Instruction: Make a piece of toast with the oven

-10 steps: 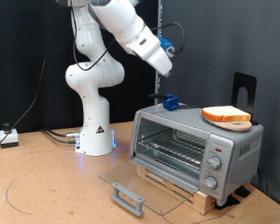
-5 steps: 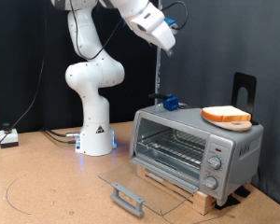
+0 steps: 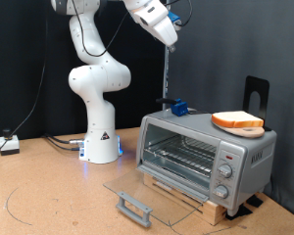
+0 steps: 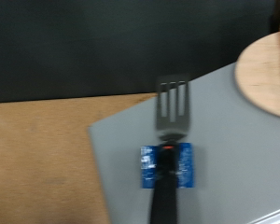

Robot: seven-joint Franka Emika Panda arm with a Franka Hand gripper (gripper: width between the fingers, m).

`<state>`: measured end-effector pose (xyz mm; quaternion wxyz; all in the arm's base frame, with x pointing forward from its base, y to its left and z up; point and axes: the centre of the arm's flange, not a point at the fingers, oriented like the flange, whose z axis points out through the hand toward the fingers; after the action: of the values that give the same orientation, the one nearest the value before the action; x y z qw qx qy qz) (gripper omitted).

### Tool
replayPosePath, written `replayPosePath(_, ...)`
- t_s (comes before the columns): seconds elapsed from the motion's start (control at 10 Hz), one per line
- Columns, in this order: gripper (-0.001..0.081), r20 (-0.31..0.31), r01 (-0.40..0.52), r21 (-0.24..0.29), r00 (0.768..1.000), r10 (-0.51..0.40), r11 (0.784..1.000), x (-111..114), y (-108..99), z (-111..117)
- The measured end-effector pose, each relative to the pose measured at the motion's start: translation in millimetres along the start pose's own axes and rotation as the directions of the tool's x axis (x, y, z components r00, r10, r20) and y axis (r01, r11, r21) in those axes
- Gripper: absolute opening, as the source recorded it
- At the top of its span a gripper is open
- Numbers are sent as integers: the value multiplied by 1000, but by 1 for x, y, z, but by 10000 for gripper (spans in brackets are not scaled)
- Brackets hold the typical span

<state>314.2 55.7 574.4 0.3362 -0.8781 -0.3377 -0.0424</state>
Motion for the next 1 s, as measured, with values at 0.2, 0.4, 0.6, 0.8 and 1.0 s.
replayPosePath(0.2, 807, -15, 36, -56, 999, -37, 998, -6, 2, 26)
replayPosePath(0.4, 807, -19, 59, -118, 998, -62, 991, -12, 7, 60)
replayPosePath(0.6, 807, 6, 96, -137, 995, -96, 986, -18, 13, 95)
replayPosePath(0.8, 807, 13, 103, -141, 995, -102, 985, -19, 14, 104)
replayPosePath(1.0, 807, 4, 107, -168, 994, -108, 980, -19, 15, 108)
